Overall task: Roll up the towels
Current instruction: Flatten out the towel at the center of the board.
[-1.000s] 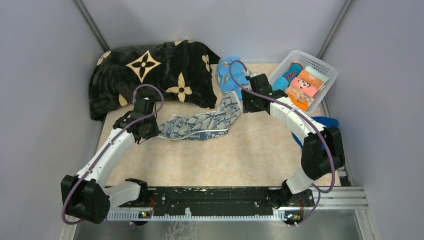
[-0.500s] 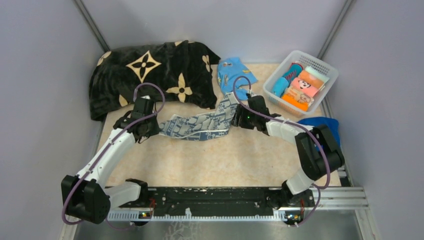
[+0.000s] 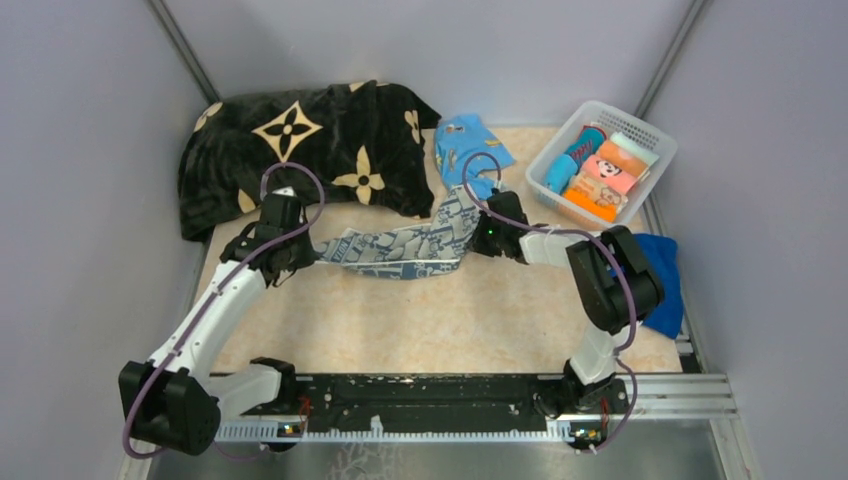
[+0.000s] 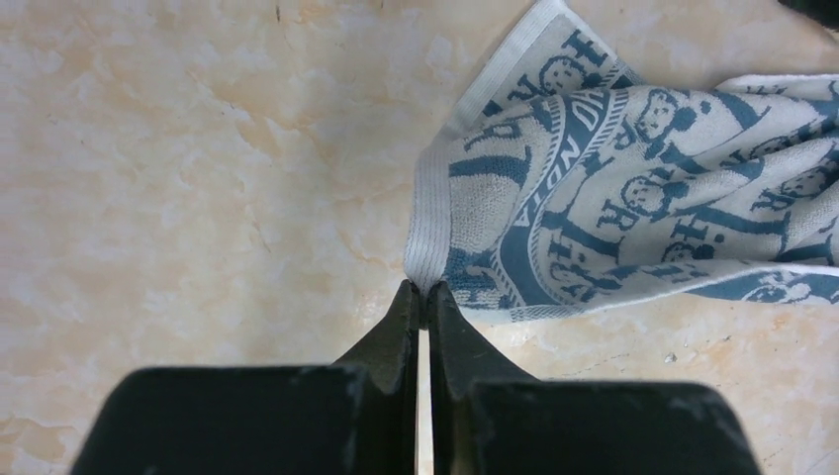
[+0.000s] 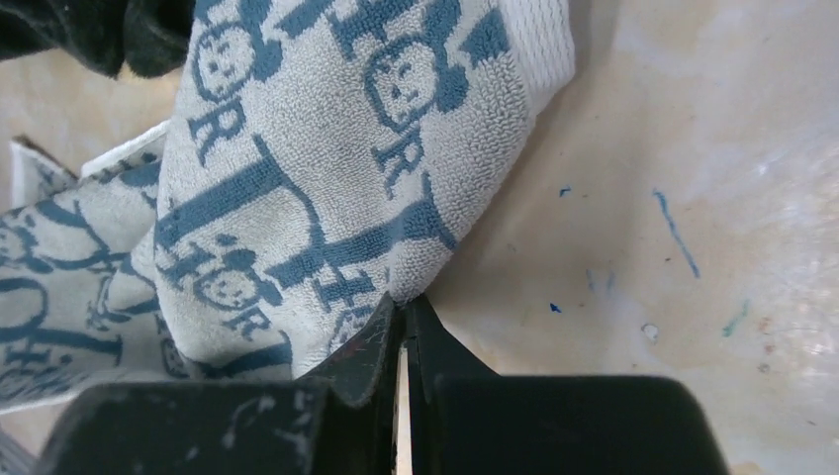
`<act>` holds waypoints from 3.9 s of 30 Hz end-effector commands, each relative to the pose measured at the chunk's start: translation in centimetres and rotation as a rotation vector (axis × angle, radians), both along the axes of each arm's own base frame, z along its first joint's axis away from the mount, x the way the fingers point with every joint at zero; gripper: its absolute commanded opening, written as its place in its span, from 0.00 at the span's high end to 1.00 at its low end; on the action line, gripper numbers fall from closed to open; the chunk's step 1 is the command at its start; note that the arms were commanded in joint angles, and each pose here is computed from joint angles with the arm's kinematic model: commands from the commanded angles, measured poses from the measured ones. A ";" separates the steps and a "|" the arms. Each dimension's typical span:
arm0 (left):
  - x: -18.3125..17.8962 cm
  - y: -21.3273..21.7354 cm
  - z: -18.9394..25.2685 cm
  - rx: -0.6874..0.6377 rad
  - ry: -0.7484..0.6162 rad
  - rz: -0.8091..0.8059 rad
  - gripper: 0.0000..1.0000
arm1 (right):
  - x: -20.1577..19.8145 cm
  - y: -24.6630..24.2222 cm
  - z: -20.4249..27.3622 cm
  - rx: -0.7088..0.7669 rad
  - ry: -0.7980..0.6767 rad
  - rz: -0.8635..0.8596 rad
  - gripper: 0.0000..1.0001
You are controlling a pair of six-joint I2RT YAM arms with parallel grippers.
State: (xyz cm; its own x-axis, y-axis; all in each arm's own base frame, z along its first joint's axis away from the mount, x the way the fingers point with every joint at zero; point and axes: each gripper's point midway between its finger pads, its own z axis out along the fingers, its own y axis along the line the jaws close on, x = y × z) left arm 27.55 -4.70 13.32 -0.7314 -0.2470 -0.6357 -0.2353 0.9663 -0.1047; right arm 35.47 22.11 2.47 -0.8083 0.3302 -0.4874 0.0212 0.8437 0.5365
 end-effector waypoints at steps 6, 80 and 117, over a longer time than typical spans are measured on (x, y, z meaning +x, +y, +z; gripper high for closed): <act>0.8 0.7 7.6 0.030 -0.222 -0.057 0.93 | 2.1 -5.5 14.0 -0.440 -0.145 0.086 1.00; 0.4 1.7 13.5 -0.066 -0.339 0.044 0.93 | -5.2 -9.2 18.3 -0.494 -0.171 0.104 1.00; 5.0 0.3 0.5 -0.275 -0.164 0.220 1.00 | 1.3 -11.9 10.7 -0.318 -0.121 -0.079 1.00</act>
